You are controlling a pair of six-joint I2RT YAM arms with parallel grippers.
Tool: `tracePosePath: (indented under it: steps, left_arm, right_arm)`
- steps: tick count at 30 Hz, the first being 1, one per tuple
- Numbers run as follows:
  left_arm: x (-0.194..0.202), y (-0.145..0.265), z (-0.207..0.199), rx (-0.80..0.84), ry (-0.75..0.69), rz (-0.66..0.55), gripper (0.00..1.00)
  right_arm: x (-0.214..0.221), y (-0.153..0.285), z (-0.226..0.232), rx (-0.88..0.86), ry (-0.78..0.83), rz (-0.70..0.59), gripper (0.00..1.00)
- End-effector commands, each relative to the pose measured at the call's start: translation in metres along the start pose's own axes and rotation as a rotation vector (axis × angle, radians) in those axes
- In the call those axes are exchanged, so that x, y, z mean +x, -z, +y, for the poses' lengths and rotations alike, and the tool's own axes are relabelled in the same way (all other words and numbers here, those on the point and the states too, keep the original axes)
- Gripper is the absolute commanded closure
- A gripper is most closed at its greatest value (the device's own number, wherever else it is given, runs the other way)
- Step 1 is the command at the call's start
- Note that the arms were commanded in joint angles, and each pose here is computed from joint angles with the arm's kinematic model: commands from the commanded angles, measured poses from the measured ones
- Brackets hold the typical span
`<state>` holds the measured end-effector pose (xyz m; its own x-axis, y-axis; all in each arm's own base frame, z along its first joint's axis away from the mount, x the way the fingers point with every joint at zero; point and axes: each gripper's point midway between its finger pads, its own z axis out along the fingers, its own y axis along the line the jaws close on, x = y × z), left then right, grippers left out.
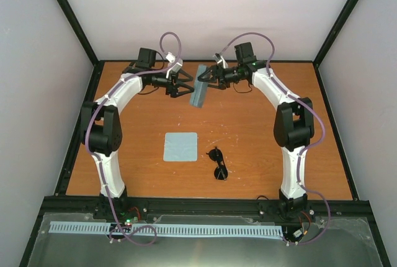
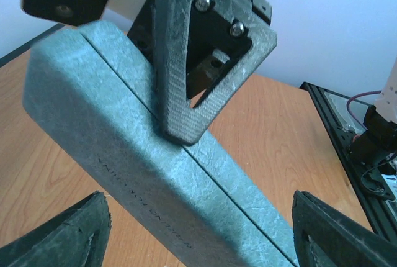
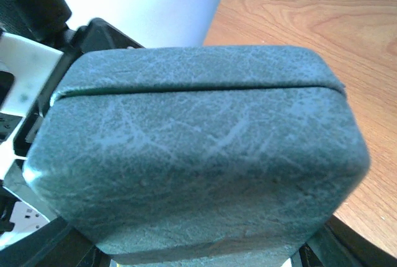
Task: Organize the sunglasses
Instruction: Open the sunglasses case.
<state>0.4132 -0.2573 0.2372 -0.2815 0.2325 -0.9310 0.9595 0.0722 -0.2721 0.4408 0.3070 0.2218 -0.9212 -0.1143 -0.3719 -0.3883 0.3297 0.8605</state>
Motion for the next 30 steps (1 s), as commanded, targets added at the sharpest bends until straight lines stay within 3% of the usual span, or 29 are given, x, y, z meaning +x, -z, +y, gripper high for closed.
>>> tracePosePath:
  steps: [1, 17, 30]
  left_arm:
    - [-0.010, -0.006, -0.008, -0.019, -0.043, 0.008, 0.21]
    - [0.011, -0.016, 0.001, -0.071, -0.050, 0.067, 0.29]
    - [0.035, -0.019, 0.012, -0.099, -0.045, 0.122, 0.33]
  right_arm:
    - [-0.009, 0.009, 0.042, -0.111, 0.083, -0.006, 0.72]
    - [0.031, 0.013, 0.070, -0.173, 0.112, 0.083, 0.80]
    - [0.045, 0.027, 0.098, -0.235, 0.133, 0.110, 0.97]
